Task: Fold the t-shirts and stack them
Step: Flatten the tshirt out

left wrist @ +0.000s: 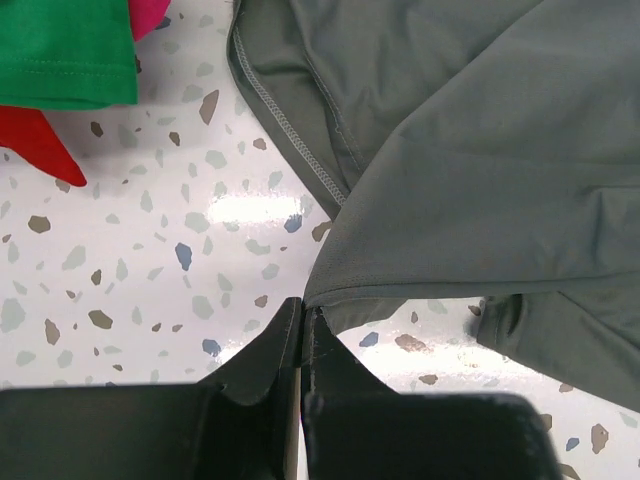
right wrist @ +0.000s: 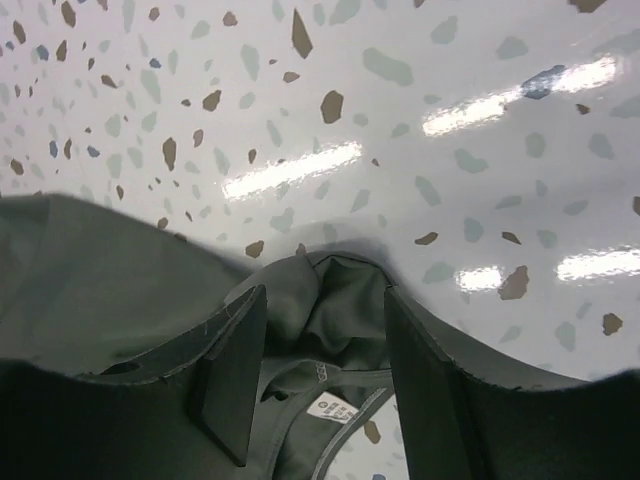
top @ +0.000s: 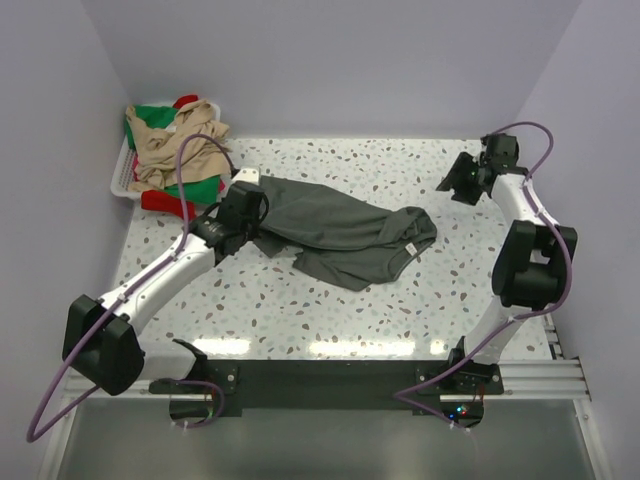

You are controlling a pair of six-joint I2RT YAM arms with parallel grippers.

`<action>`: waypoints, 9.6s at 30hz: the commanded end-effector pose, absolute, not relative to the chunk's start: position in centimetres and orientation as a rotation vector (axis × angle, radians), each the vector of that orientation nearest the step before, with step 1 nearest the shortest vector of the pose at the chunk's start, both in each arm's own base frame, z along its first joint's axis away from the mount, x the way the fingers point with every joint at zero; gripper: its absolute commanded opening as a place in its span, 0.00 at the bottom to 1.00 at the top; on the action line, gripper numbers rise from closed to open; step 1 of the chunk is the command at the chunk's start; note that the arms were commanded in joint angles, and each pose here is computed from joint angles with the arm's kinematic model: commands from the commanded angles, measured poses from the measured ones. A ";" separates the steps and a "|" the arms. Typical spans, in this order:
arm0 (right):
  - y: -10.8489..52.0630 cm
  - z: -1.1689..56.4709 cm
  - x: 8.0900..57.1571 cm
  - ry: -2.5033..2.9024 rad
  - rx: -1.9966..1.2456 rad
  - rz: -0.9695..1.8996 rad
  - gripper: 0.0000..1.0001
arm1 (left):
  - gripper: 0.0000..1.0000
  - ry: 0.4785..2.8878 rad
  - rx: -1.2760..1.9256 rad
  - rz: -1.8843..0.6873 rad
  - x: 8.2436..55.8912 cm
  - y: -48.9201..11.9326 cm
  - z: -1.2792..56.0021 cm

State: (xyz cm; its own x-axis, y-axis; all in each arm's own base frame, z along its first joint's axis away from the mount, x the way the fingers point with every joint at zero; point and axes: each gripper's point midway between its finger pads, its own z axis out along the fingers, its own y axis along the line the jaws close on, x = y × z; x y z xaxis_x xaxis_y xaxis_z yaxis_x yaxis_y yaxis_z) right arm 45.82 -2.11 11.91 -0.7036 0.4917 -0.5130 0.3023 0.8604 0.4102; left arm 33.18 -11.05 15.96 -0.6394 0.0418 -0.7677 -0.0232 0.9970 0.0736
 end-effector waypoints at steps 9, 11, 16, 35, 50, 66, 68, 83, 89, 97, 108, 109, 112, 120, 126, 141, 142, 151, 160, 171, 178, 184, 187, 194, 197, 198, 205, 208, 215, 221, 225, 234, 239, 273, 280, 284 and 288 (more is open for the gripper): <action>5.2 11.2 44.4 2.427 0.291 0.669 0.54 | 0.00 2.276 0.013 0.099 33.1 -10.9 15.1; 6.3 10.8 44.3 2.434 0.244 0.713 0.54 | 0.00 2.283 0.016 0.098 33.0 -10.9 14.9; 8.8 10.0 44.3 2.472 0.127 0.724 0.54 | 0.00 2.286 0.010 0.096 32.9 -10.8 14.8; 9.5 15.2 44.8 2.471 0.059 0.771 0.00 | 0.00 2.169 -0.079 0.253 35.3 -6.2 18.2; 8.9 26.9 36.6 2.403 0.109 0.773 0.00 | 0.00 1.963 -0.218 0.380 33.4 2.7 23.3; 8.7 13.0 36.7 2.639 0.264 0.794 0.36 | 0.00 2.187 -0.101 0.243 32.6 0.3 9.9; 8.9 12.2 35.9 2.658 0.268 0.806 0.42 | 0.00 2.209 -0.067 0.177 32.5 -0.7 9.0; 12.1 5.8 30.6 2.837 0.171 0.817 0.46 | 0.00 2.231 -0.036 0.150 32.4 -1.2 8.4; 11.3 4.0 29.9 2.891 0.168 0.737 0.46 | 0.00 2.229 -0.041 0.149 32.4 -1.2 8.3; 12.0 2.5 29.6 2.916 0.144 0.748 0.44 | 0.00 2.230 -0.039 0.155 32.3 -1.2 8.2; 12.3 2.2 30.2 2.900 0.133 0.773 0.23 | 0.00 2.233 -0.032 0.154 32.3 -1.2 8.2; 12.3 2.3 30.2 2.901 0.132 0.769 0.22 | 0.00 2.234 -0.031 0.155 32.3 -1.2 8.2; 12.1 2.8 30.2 2.896 0.122 0.752 0.14 | 0.00 2.233 -0.034 0.151 32.3 -1.2 8.3; 11.3 7.7 30.6 2.838 0.124 0.672 0.00 | 0.00 2.194 -0.070 0.095 32.9 -1.9 10.3; 10.0 16.0 34.9 2.646 0.186 0.562 0.00 | 0.00 2.070 -0.118 -0.012 35.4 -3.4 15.8; 4.3 50.0 39.0 1.738 0.238 0.376 0.00 | 0.00 1.456 -0.180 -0.195 39.3 -5.1 46.0; 3.9 52.4 38.1 1.666 0.237 0.365 0.00 | 0.00 1.421 -0.174 -0.210 38.5 -5.1 47.6; 2.6 66.3 26.9 1.158 0.165 0.343 0.00 | 0.00 1.123 -0.100 -0.287 30.3 -4.8 59.3; 1.5 69.1 24.5 1.052 0.161 0.279 0.00 | 0.00 1.153 0.016 -0.390 29.5 -7.3 60.0; 1.0 58.1 37.8 1.367 0.198 0.185 0.00 | 0.00 1.463 0.061 -0.411 39.4 -10.4 48.0; 0.2 55.3 39.4 1.432 0.221 0.157 0.00 | 0.00 1.547 0.057 -0.405 41.1 -10.7 43.7; -0.6 58.6 36.1 1.343 0.215 0.112 0.00 | 0.00 1.487 0.088 -0.407 38.5 -10.4 46.1; -0.9 60.9 34.0 1.282 0.207 0.094 0.00 | 0.00 1.427 0.122 -0.424 36.2 -10.5 48.2; -1.6 67.0 27.1 1.090 0.190 0.052 0.00 | 0.00 1.306 0.155 -0.400 30.6 -9.4 53.3; -1.8 68.7 24.7 1.033 0.183 0.040 0.00 | 0.00 1.267 0.154 -0.377 28.9 -8.7 55.3; -1.8 69.5 23.8 1.009 0.182 0.039 0.00 | 0.00 1.276 0.148 -0.366 28.8 -8.5 55.4; -1.8 68.9 25.9 1.030 0.172 0.027 0.00 | 0.00 1.305 0.110 -0.342 30.6 -8.1 56.1; -1.7 65.6 30.9 1.129 0.170 0.015 0.00 | 0.00 1.387 0.130 -0.340 34.0 -9.0 53.2; -1.6 51.8 45.2 1.464 0.186 0.000 0.00 | 0.00 1.628 0.184 -0.270 45.0 -10.6 40.2; -1.5 37.6 55.2 1.771 0.223 -0.010 0.12 | 0.48 1.817 0.177 -0.262 54.8 -12.1 28.6; -0.9 29.4 60.2 1.946 0.234 0.015 0.84 | 0.65 1.850 0.203 -0.342 57.5 -15.3 26.9; 0.5 23.3 55.2 2.127 0.249 0.088 0.99 | 0.77 2.146 0.241 -0.438 48.6 -22.0 18.4; 1.4 18.6 49.0 2.266 0.271 0.131 0.99 | 0.77 2.340 0.042 -0.548 41.2 -21.3 12.8; 3.8 0.2 46.2 2.706 0.421 0.235 0.98 | 0.81 2.622 -0.061 -0.185 43.1 -14.8 -1.6; 4.1 1.3 51.0 2.669 0.410 0.265 0.98 | 0.81 2.567 -0.018 -0.159 48.2 -15.5 -0.2; 4.7 2.5 52.8 2.646 0.370 0.308 0.98 | 0.81 2.509 -0.019 -0.153 49.6 -15.6 1.7; 5.8 4.5 53.8 2.616 0.293 0.356 0.99 | 0.81 2.340 -0.018 -0.189 49.8 -15.8 7.9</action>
